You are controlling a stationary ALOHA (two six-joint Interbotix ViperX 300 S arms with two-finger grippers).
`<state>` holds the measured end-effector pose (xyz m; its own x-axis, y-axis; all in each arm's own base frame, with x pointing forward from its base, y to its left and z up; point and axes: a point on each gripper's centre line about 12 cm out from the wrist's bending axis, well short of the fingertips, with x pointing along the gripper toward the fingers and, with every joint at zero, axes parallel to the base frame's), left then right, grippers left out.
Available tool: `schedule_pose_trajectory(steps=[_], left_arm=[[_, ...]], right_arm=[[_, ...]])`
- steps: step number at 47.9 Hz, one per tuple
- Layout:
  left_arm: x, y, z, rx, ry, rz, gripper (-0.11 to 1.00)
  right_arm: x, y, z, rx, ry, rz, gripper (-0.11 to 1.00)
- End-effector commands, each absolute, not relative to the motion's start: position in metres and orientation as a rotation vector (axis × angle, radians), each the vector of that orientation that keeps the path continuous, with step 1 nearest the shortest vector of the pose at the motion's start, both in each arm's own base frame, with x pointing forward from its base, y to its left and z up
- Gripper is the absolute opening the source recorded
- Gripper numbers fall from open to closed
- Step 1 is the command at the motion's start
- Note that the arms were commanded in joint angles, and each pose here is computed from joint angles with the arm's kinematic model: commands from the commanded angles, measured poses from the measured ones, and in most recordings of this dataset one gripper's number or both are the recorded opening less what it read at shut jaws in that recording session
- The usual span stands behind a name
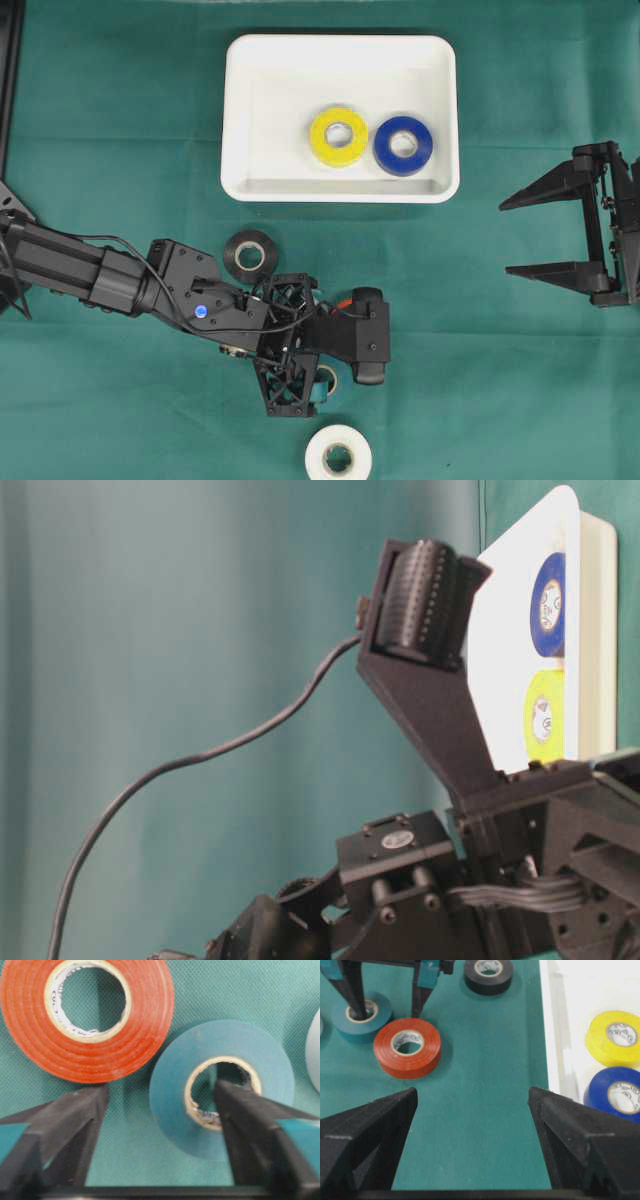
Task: Pick up the tape from a random location and place it into the white case.
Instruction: 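Lower the left gripper into the teal roll's hole and close on its rim, then lift the teal roll with the left gripper and carry it to the tray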
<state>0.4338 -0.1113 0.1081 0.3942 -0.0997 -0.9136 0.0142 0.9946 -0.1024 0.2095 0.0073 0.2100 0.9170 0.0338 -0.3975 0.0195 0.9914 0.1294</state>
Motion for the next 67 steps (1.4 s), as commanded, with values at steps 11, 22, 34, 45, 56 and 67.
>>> schedule_pose_trajectory(steps=[11,22,34,45,56,67], left_arm=[[0.434,-0.12,0.128,-0.071,1.152,-0.092,0.21],[0.434,-0.121,0.132,-0.072,1.145,-0.095,0.21],[0.437,-0.121,0.135,-0.074,1.136,-0.095,0.21],[0.438,-0.122,0.146,-0.078,1.112,-0.1,0.21],[0.425,-0.118,0.19,-0.08,1.099,-0.102,0.21],[0.408,-0.113,0.236,-0.085,1.067,-0.108,0.21]], right_arm=[[0.215,0.007,0.22,0.131,0.381,0.012,0.86],[0.215,0.008,0.221,0.131,0.375,0.014,0.86],[0.215,0.008,0.221,0.133,0.375,0.013,0.86],[0.215,0.008,0.221,0.131,0.375,0.014,0.86],[0.215,0.008,0.221,0.131,0.375,0.014,0.86],[0.215,0.008,0.219,0.133,0.381,0.014,0.86]])
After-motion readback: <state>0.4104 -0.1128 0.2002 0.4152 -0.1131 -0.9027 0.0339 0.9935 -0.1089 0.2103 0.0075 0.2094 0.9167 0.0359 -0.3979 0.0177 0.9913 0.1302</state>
